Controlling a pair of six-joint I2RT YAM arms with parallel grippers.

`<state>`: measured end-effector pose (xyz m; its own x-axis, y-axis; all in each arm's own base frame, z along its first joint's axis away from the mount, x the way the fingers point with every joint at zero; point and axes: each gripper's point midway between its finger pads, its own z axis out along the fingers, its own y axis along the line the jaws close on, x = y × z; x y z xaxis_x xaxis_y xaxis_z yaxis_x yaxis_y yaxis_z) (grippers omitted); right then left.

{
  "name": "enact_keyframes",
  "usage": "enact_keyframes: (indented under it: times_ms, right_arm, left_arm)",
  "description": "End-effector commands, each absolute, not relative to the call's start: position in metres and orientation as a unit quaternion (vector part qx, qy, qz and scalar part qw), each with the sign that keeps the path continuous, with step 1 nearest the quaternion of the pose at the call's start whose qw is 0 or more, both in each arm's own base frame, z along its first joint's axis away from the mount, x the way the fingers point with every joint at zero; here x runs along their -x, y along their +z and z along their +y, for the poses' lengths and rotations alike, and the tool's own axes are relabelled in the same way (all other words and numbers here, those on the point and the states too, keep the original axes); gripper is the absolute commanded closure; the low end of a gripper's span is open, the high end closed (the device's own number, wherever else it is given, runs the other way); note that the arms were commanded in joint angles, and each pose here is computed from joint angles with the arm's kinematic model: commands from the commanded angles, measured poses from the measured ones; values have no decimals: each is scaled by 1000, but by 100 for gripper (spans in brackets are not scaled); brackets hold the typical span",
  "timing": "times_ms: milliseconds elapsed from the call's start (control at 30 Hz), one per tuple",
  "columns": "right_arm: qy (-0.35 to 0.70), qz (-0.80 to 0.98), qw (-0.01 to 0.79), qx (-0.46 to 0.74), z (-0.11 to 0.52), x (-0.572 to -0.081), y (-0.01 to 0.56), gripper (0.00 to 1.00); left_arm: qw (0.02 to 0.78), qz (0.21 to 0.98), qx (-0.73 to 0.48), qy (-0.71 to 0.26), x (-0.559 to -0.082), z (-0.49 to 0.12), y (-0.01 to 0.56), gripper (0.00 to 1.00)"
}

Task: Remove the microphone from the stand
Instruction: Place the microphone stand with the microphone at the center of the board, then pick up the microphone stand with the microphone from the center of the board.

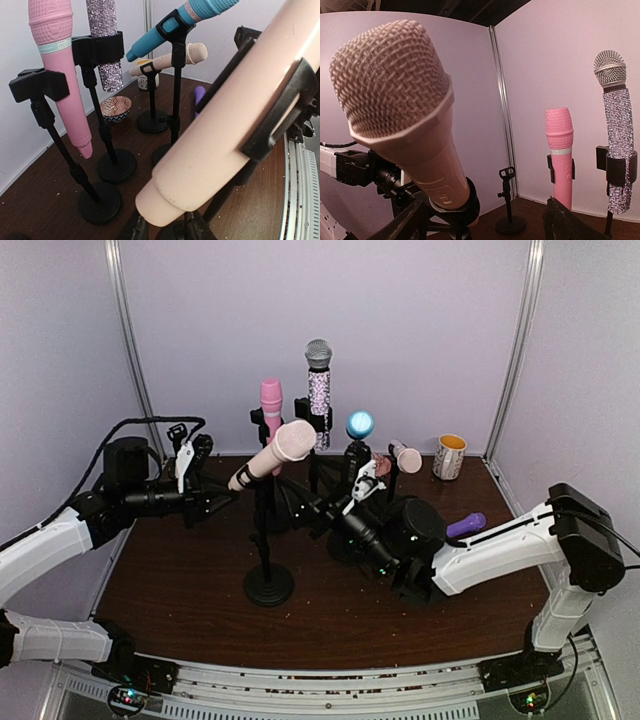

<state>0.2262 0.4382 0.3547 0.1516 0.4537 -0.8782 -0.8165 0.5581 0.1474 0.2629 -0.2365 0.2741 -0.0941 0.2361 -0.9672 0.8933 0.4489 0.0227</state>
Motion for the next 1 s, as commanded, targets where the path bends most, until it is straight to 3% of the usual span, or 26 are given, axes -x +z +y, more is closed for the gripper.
enact_keyframes:
  times_ms: [0, 233, 367, 500, 533, 600, 733, 867, 967]
  right_arm:
    - [460, 453, 717, 261, 457, -206, 380, 19]
    - [467, 437, 710, 295, 475, -212, 388, 26]
    - [472, 428, 714, 290, 479, -218, 397, 37]
    - [471, 422, 716, 296, 485, -220, 403, 68]
    - [468, 422, 717, 296, 486, -222, 404, 86]
    - [461, 423, 722, 294, 484, -224, 406, 100]
    - [432, 432, 738, 286, 481, -229, 409, 100]
    - [375, 461, 767, 242, 478, -244, 412, 100]
    - [330, 478, 788, 207, 478, -253, 416, 100]
  left_arm:
    - [564, 631, -432, -310, -264, -238, 306, 74]
    - [564, 629, -435, -311, -266, -240, 307, 74]
    - [566, 628, -436, -309, -267, -241, 308, 74]
    - [563, 629, -438, -308, -268, -241, 307, 73]
    - [561, 630, -440, -307, -267, -241, 305, 74]
    - [559, 635, -440, -302, -268, -239, 303, 74]
    - [545, 658, -420, -306, -269, -232, 299, 71]
    - [490, 701, -382, -350, -253, -228, 283, 50]
    - [484, 701, -371, -372, -236, -224, 274, 45]
